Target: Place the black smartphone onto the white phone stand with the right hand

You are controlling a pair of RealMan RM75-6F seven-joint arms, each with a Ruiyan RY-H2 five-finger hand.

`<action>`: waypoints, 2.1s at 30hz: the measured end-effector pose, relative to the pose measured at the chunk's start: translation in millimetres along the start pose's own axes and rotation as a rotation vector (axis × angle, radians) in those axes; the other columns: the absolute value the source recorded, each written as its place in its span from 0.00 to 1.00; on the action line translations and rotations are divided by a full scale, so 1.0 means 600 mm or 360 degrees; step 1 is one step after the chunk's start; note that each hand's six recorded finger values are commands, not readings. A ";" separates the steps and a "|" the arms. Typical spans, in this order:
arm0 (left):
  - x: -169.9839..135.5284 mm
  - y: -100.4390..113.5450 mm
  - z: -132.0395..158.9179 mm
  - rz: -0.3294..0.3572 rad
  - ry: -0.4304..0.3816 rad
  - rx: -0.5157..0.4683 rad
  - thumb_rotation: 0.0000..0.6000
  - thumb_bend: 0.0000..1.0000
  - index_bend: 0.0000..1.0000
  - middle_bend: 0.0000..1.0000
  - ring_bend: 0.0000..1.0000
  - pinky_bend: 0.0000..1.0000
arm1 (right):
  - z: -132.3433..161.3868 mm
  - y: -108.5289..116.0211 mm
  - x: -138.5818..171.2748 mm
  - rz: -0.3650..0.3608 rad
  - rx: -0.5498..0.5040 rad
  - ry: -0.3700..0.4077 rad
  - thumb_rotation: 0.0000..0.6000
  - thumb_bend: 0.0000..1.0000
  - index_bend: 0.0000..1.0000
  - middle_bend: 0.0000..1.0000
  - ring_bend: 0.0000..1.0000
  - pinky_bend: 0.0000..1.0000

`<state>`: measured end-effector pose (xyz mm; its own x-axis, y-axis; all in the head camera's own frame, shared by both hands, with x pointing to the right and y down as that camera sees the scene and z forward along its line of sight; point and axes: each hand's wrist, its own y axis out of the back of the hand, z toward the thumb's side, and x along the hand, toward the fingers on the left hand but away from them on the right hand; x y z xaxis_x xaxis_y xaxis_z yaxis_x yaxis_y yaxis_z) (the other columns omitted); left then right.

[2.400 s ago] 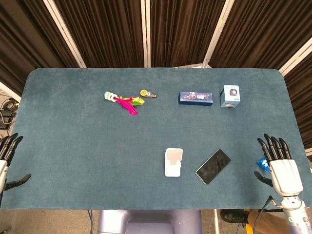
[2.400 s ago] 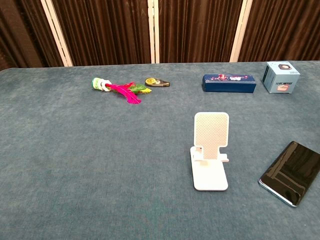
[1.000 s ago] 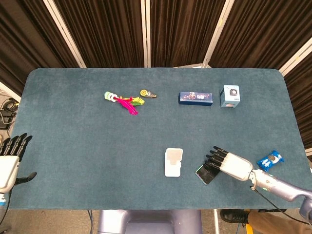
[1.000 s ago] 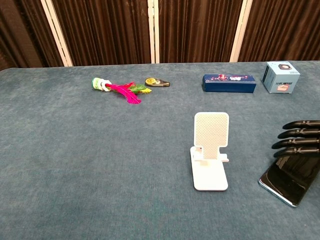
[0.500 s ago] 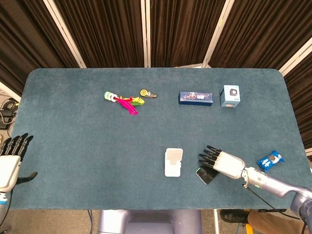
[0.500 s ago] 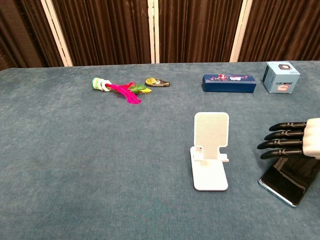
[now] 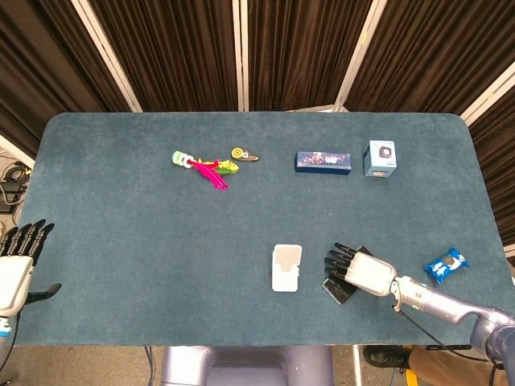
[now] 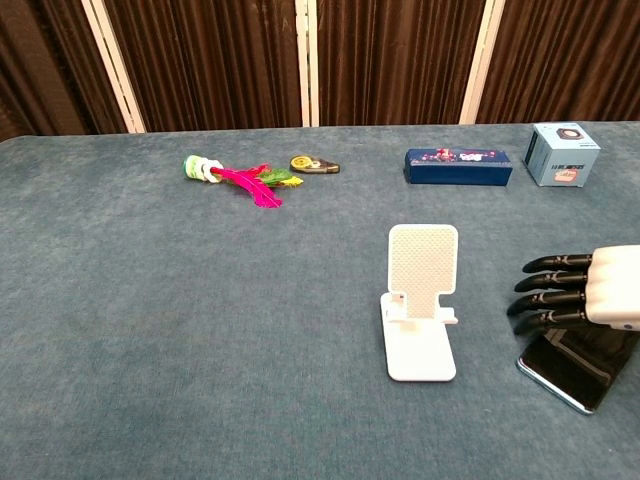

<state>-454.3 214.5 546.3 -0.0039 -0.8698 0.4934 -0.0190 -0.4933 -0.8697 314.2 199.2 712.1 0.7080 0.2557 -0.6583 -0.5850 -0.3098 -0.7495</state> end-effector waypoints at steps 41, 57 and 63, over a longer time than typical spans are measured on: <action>-0.001 0.004 -0.002 -0.0011 -0.0008 -0.0032 1.00 0.00 0.00 0.00 0.00 0.00 | -0.067 0.179 0.070 -0.0662 0.0822 -0.0098 1.00 0.46 0.60 0.59 0.48 0.40; 0.001 0.005 -0.008 -0.0021 0.0002 -0.0055 1.00 0.00 0.00 0.00 0.00 0.00 | 0.000 0.286 0.000 -0.0753 0.1450 -0.0048 1.00 0.46 0.58 0.57 0.48 0.39; 0.004 0.005 -0.012 -0.0029 0.0009 -0.0068 1.00 0.00 0.00 0.00 0.00 0.00 | 0.034 0.292 -0.036 -0.0687 0.1688 -0.0051 1.00 0.47 0.58 0.56 0.45 0.39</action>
<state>-461.6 211.1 544.6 -0.0088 -0.8605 0.5093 -0.0620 -0.5079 -0.8592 188.0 158.2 593.7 0.9292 0.1810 -0.3221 -0.3457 0.7337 -0.5849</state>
